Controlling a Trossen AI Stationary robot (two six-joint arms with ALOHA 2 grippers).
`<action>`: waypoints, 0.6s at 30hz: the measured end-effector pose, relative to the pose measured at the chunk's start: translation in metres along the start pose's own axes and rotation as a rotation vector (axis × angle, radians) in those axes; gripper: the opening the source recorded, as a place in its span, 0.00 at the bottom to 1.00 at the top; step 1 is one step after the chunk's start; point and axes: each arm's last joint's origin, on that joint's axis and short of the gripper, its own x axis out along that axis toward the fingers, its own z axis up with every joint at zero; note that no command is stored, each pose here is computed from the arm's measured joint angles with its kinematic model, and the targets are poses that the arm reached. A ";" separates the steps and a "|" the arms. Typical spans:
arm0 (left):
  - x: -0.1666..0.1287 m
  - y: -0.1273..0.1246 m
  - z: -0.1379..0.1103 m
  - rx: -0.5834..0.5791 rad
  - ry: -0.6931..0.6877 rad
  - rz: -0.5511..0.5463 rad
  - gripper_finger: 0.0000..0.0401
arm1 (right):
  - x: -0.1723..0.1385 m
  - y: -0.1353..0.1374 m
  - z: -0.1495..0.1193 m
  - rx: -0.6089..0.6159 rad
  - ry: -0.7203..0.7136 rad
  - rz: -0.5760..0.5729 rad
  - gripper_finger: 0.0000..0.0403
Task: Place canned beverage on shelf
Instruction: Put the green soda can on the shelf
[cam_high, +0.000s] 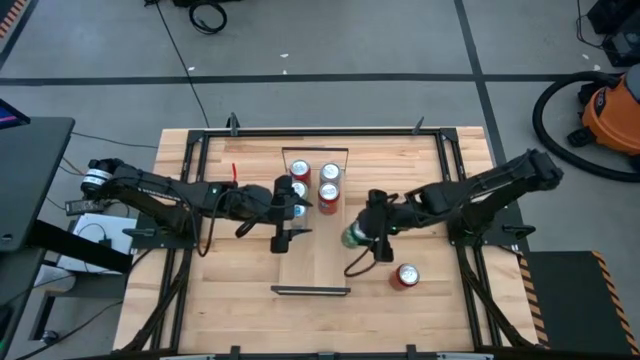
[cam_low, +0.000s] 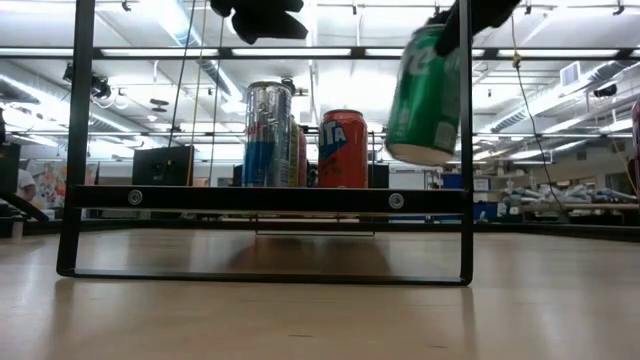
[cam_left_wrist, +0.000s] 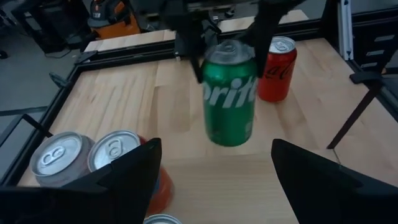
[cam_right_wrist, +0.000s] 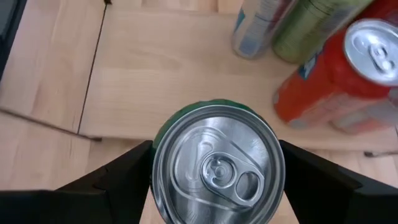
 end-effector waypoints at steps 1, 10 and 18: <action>0.000 -0.001 0.000 0.001 0.000 -0.002 0.79 | 0.002 -0.002 0.003 -0.007 0.002 -0.001 0.79; 0.000 -0.002 0.002 -0.002 -0.018 -0.005 0.79 | 0.034 -0.017 0.040 -0.099 0.016 -0.008 0.79; 0.000 -0.002 0.001 -0.020 -0.014 -0.005 0.79 | 0.063 -0.029 0.055 -0.145 0.062 -0.026 0.79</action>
